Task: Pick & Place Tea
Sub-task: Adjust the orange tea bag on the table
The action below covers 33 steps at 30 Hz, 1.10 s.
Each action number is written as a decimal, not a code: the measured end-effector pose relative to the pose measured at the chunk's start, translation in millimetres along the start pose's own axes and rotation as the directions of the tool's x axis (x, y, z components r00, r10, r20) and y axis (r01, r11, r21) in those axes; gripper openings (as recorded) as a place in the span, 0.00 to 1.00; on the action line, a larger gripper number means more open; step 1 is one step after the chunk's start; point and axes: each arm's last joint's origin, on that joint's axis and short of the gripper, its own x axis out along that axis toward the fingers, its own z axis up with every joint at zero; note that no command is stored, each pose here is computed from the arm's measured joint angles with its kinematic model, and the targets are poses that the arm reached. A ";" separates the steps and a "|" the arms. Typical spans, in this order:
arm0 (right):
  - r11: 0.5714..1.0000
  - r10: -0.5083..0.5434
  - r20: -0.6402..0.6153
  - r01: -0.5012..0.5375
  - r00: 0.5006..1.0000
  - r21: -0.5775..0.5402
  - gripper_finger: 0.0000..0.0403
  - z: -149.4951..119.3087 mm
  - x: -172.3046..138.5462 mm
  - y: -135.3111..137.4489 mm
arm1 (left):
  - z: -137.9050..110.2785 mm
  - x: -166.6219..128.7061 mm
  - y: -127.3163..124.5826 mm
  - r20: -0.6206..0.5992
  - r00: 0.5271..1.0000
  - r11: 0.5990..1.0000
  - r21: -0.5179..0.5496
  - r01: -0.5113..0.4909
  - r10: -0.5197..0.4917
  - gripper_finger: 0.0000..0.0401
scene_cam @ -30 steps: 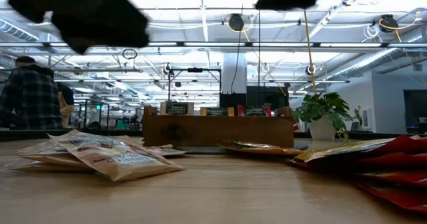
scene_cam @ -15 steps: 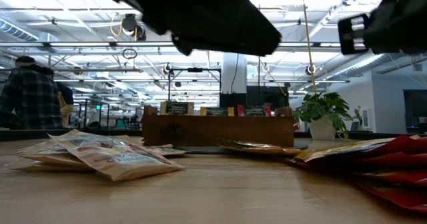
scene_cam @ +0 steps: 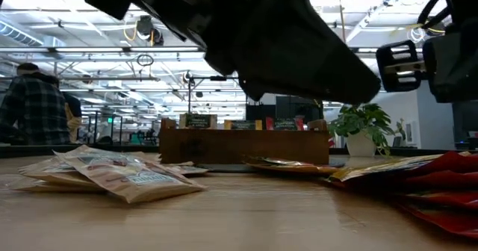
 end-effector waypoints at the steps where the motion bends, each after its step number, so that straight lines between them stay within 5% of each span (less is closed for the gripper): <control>1: 1.000 0.021 -0.014 -0.021 1.000 -0.010 0.00 4.7 7.1 1.4 | -0.2 -1.4 -2.1 -0.012 1.000 1.000 0.004 0.002 -0.002 0.08; 17: 1.000 0.024 -0.192 -0.024 0.981 0.003 0.00 9.7 76.2 -6.6 | -14.0 -6.4 -27.2 -0.087 0.996 0.997 0.072 -0.014 0.021 0.09; 33: 0.998 -0.047 -0.155 0.038 0.987 -0.058 0.00 23.0 86.4 -32.2 | -13.6 -6.0 -24.3 -0.087 0.996 0.997 0.067 -0.030 0.036 0.09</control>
